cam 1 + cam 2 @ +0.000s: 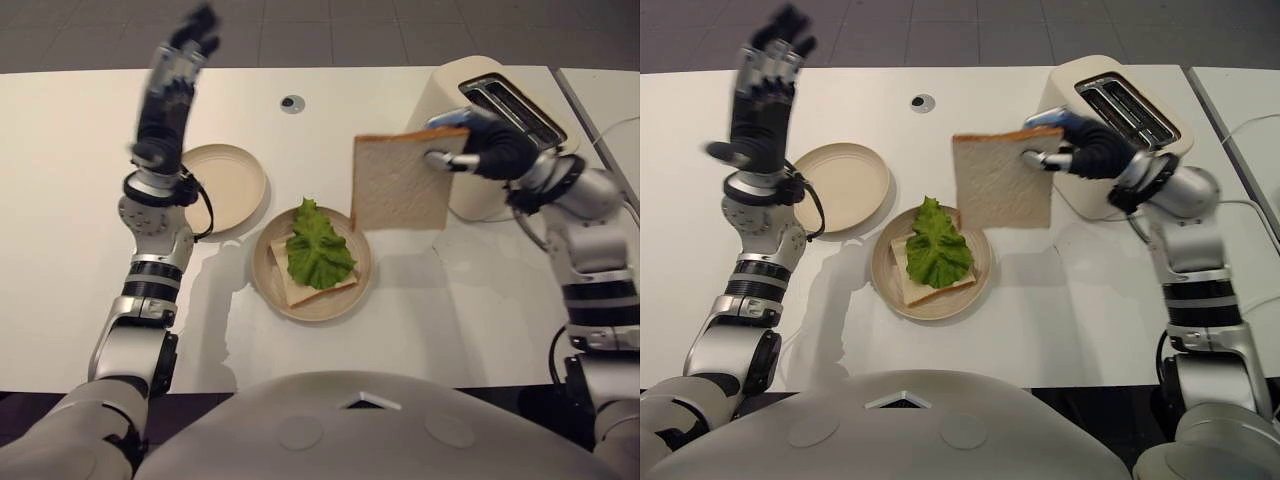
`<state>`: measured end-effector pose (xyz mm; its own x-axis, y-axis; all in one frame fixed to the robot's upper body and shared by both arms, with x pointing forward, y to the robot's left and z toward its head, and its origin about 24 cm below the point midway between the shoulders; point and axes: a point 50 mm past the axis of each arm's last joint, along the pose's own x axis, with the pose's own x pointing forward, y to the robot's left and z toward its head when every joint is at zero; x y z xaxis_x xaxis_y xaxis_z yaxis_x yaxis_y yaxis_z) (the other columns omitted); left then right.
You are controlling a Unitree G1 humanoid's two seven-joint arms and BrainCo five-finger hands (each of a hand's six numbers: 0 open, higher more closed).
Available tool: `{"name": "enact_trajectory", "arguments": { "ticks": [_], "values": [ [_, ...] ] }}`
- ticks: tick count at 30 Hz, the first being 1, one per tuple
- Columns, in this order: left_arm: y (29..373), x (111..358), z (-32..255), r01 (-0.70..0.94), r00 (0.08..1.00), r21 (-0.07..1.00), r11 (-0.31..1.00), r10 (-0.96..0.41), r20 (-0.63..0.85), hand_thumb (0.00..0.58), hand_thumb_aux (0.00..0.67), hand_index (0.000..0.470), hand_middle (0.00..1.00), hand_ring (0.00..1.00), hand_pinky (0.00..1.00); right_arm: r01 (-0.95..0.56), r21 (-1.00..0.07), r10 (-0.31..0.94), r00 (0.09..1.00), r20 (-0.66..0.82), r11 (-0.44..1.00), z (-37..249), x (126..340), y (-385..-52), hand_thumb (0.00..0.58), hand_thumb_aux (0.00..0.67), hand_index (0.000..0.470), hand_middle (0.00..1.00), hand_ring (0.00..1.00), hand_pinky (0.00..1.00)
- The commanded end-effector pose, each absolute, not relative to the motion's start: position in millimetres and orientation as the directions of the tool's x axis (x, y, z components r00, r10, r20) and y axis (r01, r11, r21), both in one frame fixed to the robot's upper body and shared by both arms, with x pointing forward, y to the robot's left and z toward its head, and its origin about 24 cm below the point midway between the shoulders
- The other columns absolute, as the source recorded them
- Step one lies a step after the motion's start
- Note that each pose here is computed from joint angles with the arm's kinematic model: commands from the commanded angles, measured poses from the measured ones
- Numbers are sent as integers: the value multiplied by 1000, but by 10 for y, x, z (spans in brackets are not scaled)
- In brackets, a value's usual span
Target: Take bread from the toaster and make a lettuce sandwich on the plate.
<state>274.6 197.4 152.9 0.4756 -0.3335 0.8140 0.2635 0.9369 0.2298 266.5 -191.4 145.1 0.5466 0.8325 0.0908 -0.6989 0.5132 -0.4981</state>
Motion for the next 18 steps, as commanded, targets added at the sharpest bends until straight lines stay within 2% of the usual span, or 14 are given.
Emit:
{"name": "enact_trajectory", "arguments": {
  "ticks": [1, 2, 4, 6, 9, 13, 18],
  "values": [
    [2055, 2673, 1592, 347, 450, 132, 928, -288, 845, 0, 0, 0, 0, 0, 0, -834, -327, 886, 463, 20, 444, 1076, 2705, -1580, 580, 670, 470, 1000, 1000, 1000],
    [2033, 2642, 1594, 385, 434, 138, 912, -311, 845, 0, 0, 0, 0, 0, 0, -854, -295, 892, 451, -6, 429, 972, 2702, -1505, 580, 670, 470, 1000, 1000, 1000],
    [1878, 2541, 1531, 495, 380, 226, 839, -443, 812, 0, 0, 0, 0, 0, 0, -863, -261, 883, 464, -74, 432, 760, 2750, -1377, 580, 670, 470, 1000, 1000, 1000],
    [1684, 2432, 1435, 591, 312, 329, 737, -584, 749, 0, 0, 0, 0, 0, 0, -858, -283, 869, 477, -131, 429, 623, 2783, -1273, 580, 670, 470, 1000, 1000, 1000],
    [1502, 2308, 1278, 688, 231, 425, 588, -733, 640, 0, 0, 0, 0, 0, 0, -866, -315, 870, 457, -184, 388, 518, 2773, -1136, 580, 670, 470, 1000, 1000, 1000],
    [1365, 2215, 1043, 768, 155, 498, 403, -871, 466, 0, 0, 0, 0, 0, 0, -862, -382, 864, 442, -242, 334, 433, 2760, -1035, 580, 670, 470, 1000, 1000, 1000],
    [1333, 2116, 694, 827, 90, 527, 197, -971, 222, 0, 0, 0, 0, 0, 0, -839, -479, 856, 429, -288, 259, 437, 2764, -992, 580, 670, 470, 1000, 1000, 1000]
  ]
}}
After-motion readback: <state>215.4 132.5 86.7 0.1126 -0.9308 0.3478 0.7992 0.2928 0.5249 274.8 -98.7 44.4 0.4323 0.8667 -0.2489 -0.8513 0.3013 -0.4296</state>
